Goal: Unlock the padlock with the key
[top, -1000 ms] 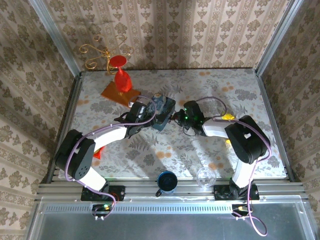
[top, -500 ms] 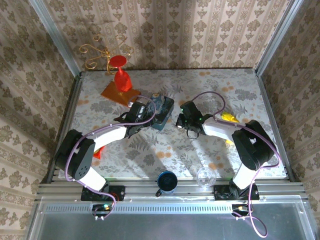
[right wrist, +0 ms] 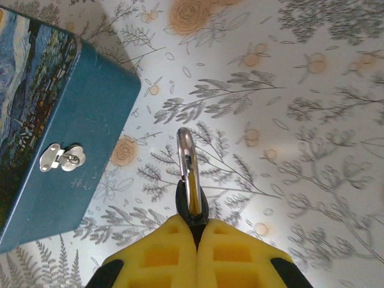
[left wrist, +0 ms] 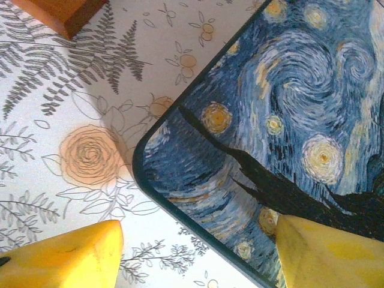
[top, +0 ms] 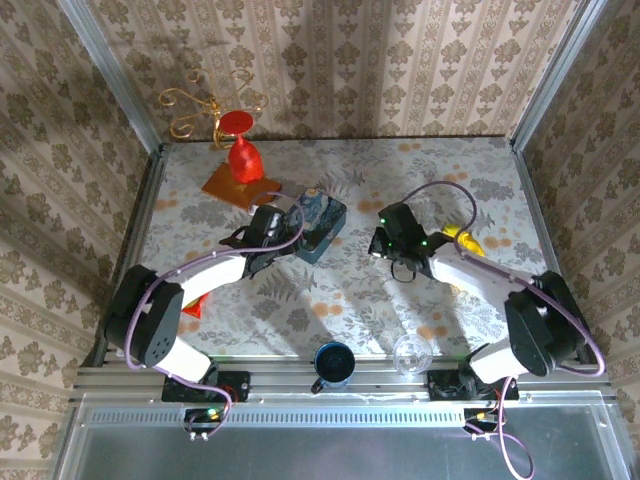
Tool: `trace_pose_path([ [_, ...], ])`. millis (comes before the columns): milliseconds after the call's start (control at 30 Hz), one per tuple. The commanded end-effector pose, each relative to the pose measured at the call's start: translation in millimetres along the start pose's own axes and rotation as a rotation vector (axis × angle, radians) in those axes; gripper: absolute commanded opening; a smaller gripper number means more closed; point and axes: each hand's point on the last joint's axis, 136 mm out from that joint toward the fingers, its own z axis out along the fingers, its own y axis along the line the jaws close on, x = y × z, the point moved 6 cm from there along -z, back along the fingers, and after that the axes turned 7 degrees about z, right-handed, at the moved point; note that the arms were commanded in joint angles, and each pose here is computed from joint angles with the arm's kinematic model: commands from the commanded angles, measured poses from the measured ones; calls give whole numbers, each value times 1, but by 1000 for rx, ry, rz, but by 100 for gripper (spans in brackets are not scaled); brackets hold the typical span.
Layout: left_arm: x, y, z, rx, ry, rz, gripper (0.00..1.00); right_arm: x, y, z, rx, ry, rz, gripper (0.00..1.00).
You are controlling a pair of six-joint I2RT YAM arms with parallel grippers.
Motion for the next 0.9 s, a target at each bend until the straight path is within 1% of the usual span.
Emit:
trace_pose_path([
  [0, 20, 22, -1, -54, 84, 47, 66, 4, -16, -24, 10, 32, -16, 0],
  [133, 15, 27, -8, -40, 64, 55, 66, 9, -30, -49, -12, 91, -5, 0],
  [267, 13, 32, -14, -41, 49, 50, 74, 15, -37, -67, -60, 151, -3, 0],
  [367, 12, 33, -17, -34, 44, 39, 80, 17, -38, -72, -119, 208, -1, 0],
  [600, 9, 31, -25, -14, 28, 19, 90, 22, -34, -58, -205, 334, 11, 0],
  [800, 5, 29, -32, 1, 10, 6, 99, 23, -28, -39, -223, 409, -4, 0],
  [867, 4, 28, -34, 9, 6, 2, 100, 22, -26, -32, -232, 428, -6, 0],
])
